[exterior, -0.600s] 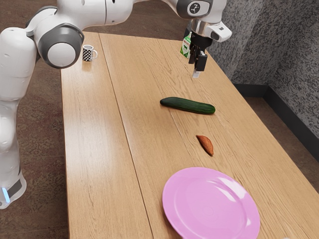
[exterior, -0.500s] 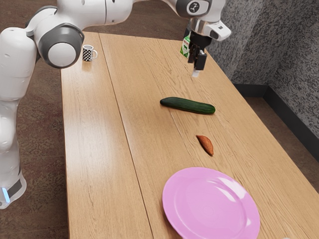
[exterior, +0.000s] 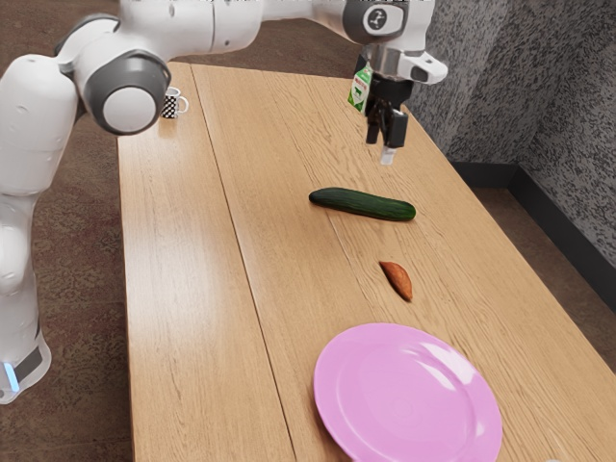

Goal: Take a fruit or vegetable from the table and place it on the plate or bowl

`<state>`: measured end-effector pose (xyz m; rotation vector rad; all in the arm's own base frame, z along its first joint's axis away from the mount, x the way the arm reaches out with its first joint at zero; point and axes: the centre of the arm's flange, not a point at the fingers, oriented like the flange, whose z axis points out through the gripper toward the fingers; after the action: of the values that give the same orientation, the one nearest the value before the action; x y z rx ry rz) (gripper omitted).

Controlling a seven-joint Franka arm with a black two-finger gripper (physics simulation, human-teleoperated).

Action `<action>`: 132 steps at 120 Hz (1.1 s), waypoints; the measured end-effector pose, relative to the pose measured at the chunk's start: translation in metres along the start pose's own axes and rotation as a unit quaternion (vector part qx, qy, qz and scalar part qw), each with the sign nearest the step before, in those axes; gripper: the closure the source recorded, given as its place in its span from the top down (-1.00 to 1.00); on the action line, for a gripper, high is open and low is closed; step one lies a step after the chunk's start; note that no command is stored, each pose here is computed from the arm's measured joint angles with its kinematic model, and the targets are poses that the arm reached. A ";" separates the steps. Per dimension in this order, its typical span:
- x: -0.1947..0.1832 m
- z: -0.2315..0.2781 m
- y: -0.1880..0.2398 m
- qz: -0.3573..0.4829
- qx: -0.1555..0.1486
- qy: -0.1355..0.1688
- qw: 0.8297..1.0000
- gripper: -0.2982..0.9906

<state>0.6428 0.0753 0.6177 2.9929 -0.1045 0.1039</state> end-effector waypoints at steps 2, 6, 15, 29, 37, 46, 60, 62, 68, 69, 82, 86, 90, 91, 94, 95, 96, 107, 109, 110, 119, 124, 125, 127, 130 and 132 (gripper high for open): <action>0.001 0.002 0.001 0.001 -0.004 -0.001 1.000 0.54; 0.001 0.007 0.005 0.004 -0.013 -0.005 1.000 0.54; -0.001 0.010 0.028 0.028 -0.032 -0.017 0.999 0.54; -0.017 0.023 0.045 0.050 -0.042 -0.053 0.996 0.53; -0.029 0.022 0.045 0.054 -0.041 -0.065 0.996 0.54; -0.040 0.016 0.032 0.046 -0.035 -0.071 0.996 0.53; -0.057 0.004 -0.035 -0.009 -0.019 -0.071 0.997 0.53; -0.060 0.002 -0.045 -0.018 -0.016 -0.071 0.997 0.53; -0.065 0.004 -0.071 -0.040 -0.008 -0.074 0.996 0.54; -0.065 0.004 -0.075 -0.042 -0.007 -0.075 0.996 0.54; -0.057 0.011 -0.113 -0.068 0.013 -0.076 0.995 0.54; -0.058 0.013 -0.125 -0.075 0.017 -0.075 0.994 0.54; -0.059 0.013 -0.135 -0.081 0.019 -0.073 0.994 0.54; -0.059 0.013 -0.137 -0.082 0.020 -0.072 0.994 0.54; -0.058 0.014 -0.141 -0.084 0.022 -0.069 0.994 0.54; -0.058 0.014 -0.142 -0.084 0.023 -0.068 0.994 0.54; -0.057 0.014 -0.143 -0.084 0.024 -0.067 0.994 0.54; -0.041 0.021 -0.146 -0.085 0.026 -0.051 0.995 0.54; -0.038 0.023 -0.146 -0.086 0.024 -0.047 0.995 0.54; -0.037 0.023 -0.146 -0.086 0.023 -0.045 0.995 0.54; -0.025 0.029 -0.143 -0.086 0.016 -0.029 0.996 0.54; -0.016 0.033 -0.142 -0.086 0.015 -0.021 0.996 0.54; -0.015 0.033 -0.142 -0.086 0.014 -0.020 0.996 0.54; -0.013 0.034 -0.141 -0.086 0.013 -0.017 0.996 0.54; -0.010 0.035 -0.141 -0.086 0.012 -0.014 0.996 0.54; -0.009 0.036 -0.141 -0.087 0.012 -0.012 0.996 0.54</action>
<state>0.6469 0.2100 0.5616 3.0108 0.1564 0.0511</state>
